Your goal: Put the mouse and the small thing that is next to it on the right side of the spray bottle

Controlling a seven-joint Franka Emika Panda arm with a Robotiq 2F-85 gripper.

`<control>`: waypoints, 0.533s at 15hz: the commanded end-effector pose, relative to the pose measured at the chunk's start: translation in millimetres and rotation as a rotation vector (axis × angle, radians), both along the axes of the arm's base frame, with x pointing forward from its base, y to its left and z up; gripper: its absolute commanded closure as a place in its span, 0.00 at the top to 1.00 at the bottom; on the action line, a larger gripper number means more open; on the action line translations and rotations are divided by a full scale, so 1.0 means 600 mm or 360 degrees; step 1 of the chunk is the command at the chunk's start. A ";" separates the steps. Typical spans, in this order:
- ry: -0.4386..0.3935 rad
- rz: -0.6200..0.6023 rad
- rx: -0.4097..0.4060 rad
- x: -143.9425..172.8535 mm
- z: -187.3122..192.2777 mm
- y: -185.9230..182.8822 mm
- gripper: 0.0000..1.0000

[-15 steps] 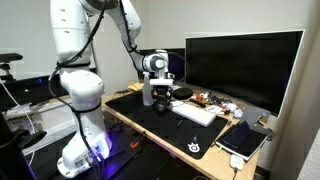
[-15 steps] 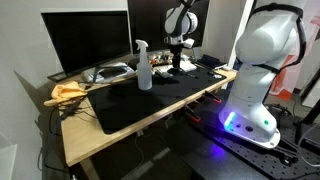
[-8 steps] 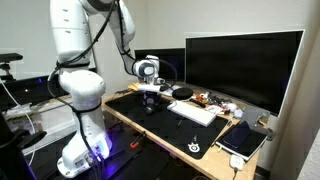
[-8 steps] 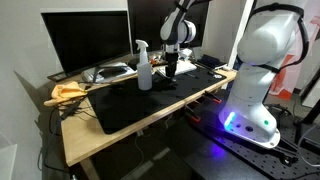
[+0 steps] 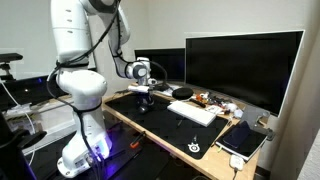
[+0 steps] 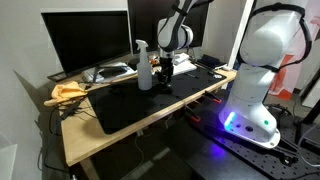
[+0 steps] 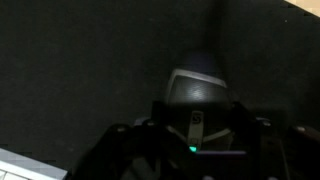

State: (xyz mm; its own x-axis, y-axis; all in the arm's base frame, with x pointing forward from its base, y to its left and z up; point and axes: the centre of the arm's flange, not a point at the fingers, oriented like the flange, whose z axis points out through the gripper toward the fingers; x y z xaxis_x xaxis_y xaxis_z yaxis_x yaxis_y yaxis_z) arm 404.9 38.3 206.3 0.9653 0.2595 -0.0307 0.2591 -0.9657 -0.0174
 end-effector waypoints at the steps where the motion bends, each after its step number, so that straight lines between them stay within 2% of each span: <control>1: -0.0017 -0.0143 -0.0062 -0.005 -0.002 0.030 0.44; 8: 0.0022 -0.0311 -0.0098 -0.003 -0.013 0.024 0.44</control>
